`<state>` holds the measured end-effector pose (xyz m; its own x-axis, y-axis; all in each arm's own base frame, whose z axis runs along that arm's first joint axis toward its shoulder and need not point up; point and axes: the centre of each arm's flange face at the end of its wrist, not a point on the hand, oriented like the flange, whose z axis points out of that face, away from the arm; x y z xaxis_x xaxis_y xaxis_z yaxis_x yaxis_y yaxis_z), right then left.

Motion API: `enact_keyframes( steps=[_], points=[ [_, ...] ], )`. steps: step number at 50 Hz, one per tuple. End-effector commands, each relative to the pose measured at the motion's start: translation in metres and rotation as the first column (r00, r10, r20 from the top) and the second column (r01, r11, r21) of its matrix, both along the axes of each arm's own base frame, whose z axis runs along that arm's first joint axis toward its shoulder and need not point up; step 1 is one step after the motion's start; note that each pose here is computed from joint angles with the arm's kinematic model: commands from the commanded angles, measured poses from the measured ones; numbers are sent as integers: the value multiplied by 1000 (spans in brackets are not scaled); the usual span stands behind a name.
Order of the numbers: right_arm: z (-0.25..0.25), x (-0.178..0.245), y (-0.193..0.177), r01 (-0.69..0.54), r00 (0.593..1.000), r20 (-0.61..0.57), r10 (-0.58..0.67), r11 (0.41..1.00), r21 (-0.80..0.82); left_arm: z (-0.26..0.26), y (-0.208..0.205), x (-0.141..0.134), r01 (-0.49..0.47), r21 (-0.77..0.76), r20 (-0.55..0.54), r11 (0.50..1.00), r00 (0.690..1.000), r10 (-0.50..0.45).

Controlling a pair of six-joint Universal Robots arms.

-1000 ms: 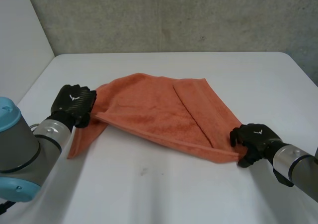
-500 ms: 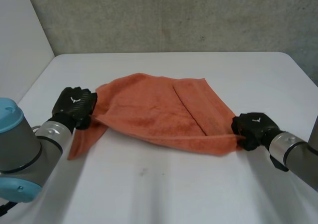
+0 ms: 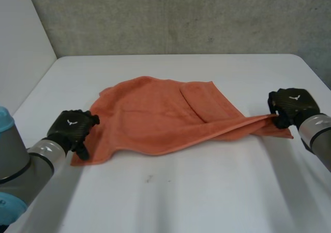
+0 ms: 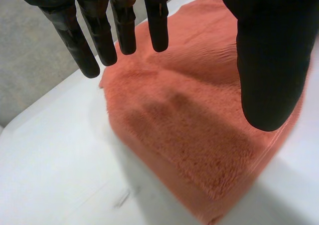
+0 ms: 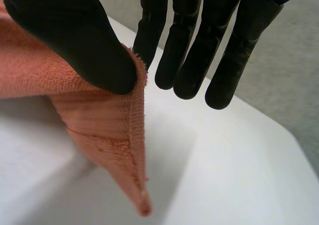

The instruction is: Fold the laundry

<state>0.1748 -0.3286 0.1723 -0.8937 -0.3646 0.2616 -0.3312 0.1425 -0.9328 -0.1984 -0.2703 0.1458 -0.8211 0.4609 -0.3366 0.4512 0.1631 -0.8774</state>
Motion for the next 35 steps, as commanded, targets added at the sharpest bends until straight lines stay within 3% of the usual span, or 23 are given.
enact_keyframes(
  steps=[1,35],
  points=[
    [3,-21,-13,80,996,-23,-81,996,-46,6,1,12,-39,7,3,999,999,39],
    [-10,-21,-4,50,998,-40,-51,999,-16,-27,6,8,-16,102,29,995,999,13]
  ],
)
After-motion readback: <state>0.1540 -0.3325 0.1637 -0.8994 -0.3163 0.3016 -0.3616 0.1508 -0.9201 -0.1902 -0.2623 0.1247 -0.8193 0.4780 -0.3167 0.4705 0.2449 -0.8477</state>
